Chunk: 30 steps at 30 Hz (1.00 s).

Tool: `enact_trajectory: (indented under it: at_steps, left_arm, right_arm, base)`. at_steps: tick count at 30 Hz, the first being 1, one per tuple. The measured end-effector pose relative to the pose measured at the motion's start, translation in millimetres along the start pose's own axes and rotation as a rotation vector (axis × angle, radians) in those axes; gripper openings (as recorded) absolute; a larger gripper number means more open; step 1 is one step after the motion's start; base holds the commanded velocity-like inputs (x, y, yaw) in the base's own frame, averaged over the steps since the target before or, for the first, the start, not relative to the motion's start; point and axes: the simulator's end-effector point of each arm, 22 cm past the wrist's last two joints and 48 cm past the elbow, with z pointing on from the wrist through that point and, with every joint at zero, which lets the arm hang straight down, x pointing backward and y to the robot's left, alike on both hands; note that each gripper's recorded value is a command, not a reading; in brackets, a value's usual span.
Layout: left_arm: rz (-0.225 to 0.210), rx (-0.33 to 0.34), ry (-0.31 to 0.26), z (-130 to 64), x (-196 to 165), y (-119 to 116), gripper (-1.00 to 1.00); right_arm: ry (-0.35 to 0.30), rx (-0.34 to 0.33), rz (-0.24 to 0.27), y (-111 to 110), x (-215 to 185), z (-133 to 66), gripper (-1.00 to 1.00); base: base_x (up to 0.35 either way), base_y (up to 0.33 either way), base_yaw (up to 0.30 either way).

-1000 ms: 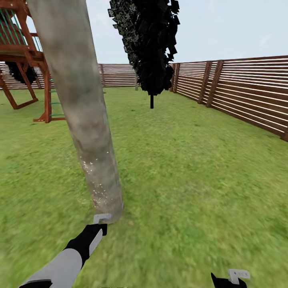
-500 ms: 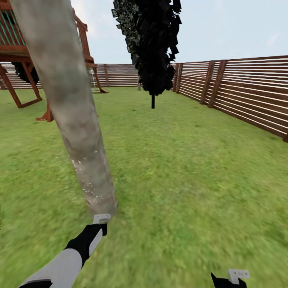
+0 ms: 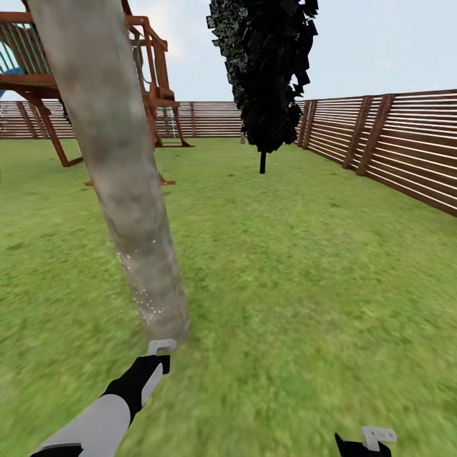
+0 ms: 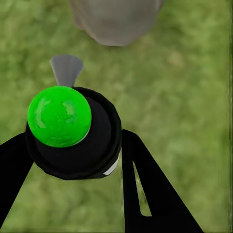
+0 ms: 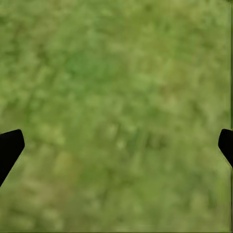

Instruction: In the garden, pick up the pesticide atomizer on the floor and spray pesticide onto both trees until each tree trunk is fully covered.

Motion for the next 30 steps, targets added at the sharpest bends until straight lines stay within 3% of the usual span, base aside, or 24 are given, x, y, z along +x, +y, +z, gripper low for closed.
enact_trajectory:
  at_steps: [9, 30]
  left_arm:
    - [0.001, 0.000, 0.000, 0.0, 0.1, 0.1, -1.00]
    - [0.000, 0.000, 0.000, 0.0, 0.0, 0.0, -1.00]
  right_arm:
    - [0.000, 0.000, 0.000, 0.1, 0.0, 0.0, 1.00]
    - [0.001, -0.001, 0.000, 0.7, 0.5, 0.0, 1.00]
  base:
    - [0.182, -0.238, 0.035]
    - [0.162, -0.238, 0.271]
